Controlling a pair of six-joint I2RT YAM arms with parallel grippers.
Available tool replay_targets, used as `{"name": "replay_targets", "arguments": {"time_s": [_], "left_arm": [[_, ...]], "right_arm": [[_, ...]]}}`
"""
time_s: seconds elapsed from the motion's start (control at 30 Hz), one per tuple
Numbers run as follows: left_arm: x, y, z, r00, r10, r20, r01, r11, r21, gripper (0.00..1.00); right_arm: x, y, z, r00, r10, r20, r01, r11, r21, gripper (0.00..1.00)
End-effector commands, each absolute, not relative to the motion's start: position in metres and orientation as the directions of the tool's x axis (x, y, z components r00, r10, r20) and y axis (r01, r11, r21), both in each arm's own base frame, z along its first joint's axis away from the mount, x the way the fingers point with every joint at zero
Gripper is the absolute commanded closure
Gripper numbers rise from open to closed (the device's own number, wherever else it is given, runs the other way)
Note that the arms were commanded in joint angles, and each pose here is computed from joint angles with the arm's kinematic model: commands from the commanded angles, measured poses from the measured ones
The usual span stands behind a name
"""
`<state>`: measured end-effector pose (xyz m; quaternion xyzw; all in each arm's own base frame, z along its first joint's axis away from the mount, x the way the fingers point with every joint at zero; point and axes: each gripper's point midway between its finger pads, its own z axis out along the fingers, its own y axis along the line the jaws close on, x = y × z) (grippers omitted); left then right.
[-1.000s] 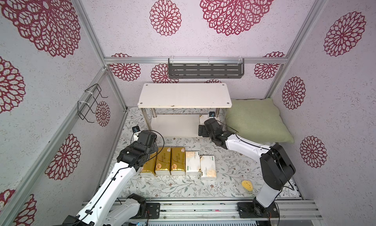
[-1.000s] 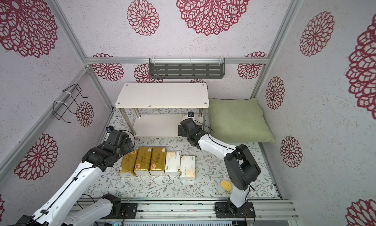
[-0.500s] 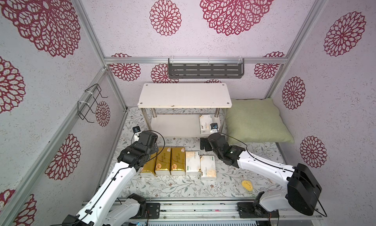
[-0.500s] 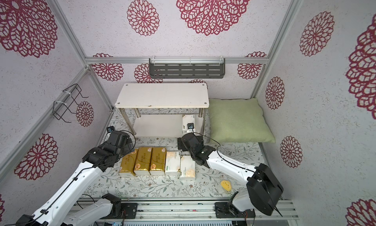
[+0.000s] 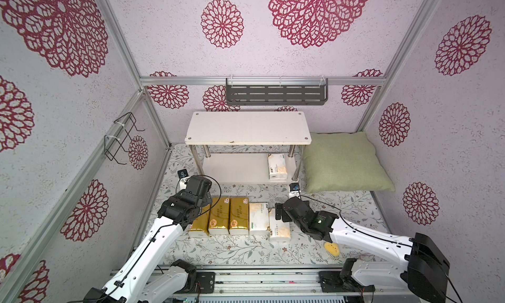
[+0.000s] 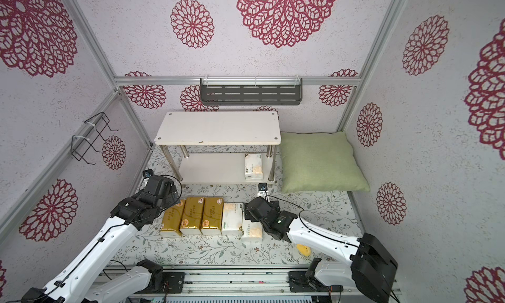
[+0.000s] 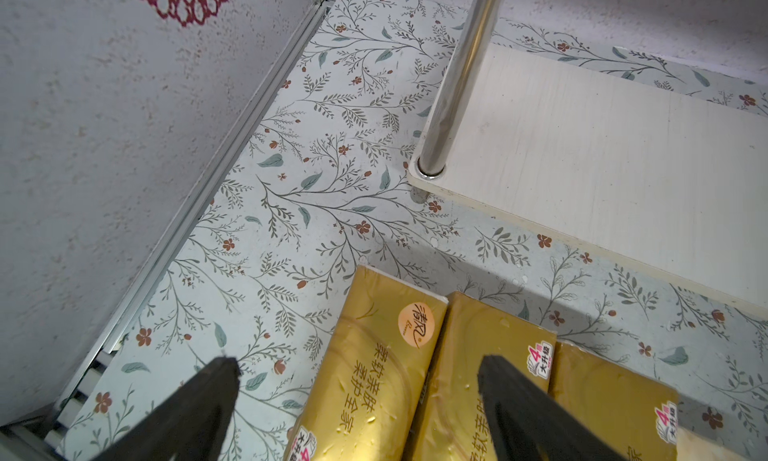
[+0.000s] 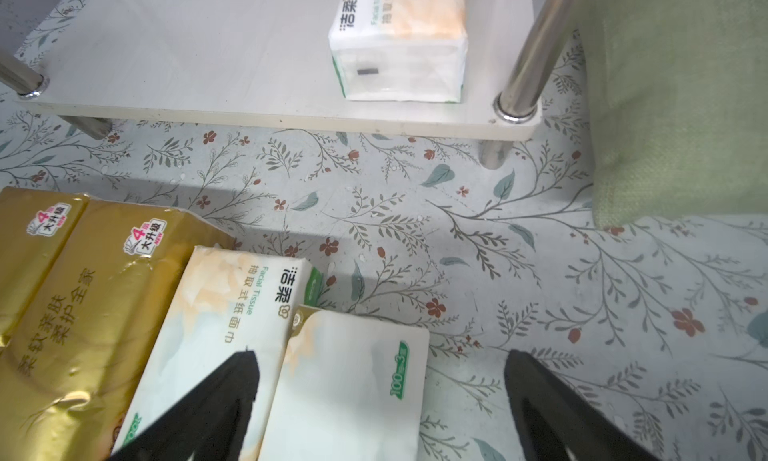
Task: Place the tissue boxes on the shelf by color
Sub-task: Pick up the box of tissues from the center of the board.
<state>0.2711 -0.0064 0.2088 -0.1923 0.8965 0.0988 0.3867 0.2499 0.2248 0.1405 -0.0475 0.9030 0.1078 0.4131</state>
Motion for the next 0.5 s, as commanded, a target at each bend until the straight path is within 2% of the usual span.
{"name": "replay_targets", "arguments": {"time_s": [0.0, 0.47], "left_arm": [[0.272, -0.006, 0.21, -0.629, -0.255, -0.735, -0.42, 0.907, 0.045, 0.03], [0.272, -0.005, 0.211, -0.63, -0.249, -0.736, -0.421, 0.905, 0.054, 0.03]], "right_arm": [[0.239, 0.215, 0.14, -0.664, 0.059, -0.745, -0.12, 0.975, 0.184, 0.01], [0.203, 0.237, 0.108, -0.732, 0.037, -0.68, -0.152, 0.965, 0.215, 0.01]]}}
